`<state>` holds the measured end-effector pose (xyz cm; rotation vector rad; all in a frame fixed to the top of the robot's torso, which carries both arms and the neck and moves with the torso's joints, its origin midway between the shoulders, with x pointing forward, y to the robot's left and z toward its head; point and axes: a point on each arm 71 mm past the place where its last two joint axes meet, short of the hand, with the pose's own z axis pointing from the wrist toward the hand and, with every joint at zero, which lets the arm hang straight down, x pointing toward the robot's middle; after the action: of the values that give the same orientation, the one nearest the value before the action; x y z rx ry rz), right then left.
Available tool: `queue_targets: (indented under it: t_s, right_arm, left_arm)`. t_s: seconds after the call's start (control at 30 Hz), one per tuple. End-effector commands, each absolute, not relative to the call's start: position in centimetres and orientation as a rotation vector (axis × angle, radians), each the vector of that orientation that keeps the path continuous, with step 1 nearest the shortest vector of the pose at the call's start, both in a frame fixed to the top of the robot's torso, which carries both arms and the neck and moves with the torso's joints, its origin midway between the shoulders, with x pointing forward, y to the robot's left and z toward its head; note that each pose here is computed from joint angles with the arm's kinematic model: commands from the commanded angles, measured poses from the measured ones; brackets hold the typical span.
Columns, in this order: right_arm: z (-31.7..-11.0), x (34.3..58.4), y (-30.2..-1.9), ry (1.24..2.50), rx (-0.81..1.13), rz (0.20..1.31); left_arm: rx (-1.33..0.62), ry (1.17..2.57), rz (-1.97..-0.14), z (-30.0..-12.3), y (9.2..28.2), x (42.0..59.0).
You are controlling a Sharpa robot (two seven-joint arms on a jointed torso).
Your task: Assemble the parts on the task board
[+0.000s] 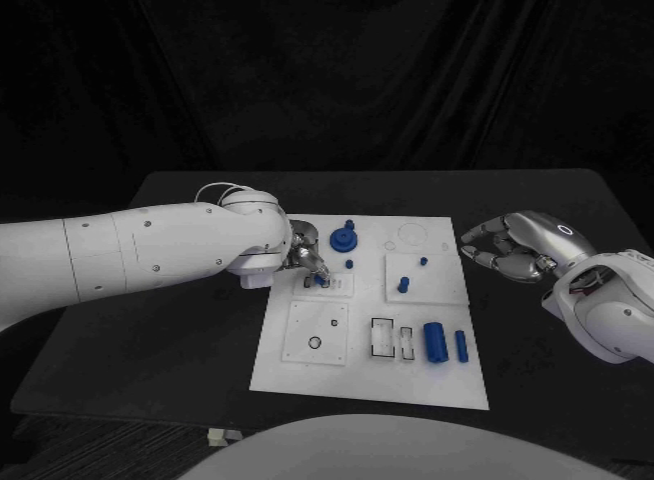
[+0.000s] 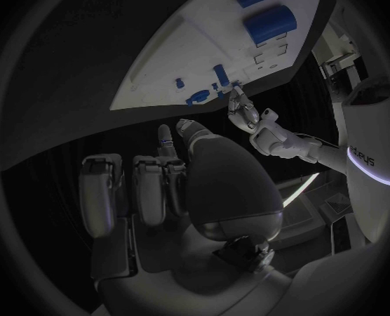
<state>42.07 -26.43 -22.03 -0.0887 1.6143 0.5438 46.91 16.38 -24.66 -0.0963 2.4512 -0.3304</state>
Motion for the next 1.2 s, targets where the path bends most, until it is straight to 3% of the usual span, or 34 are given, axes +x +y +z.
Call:
queue_targets:
  t_s: [0.03, 1.2]
  right_arm:
    - [-22.3, 42.1, -26.5, 1.633, -0.079, 0.526]
    - [-22.5, 41.9, -26.4, 1.658, -0.079, 0.519]
  left_arm:
    - [-0.098, 2.455, -0.318, -24.6, 16.4, 46.9]
    - [-0.086, 2.450, -0.333, -24.6, 15.4, 46.7]
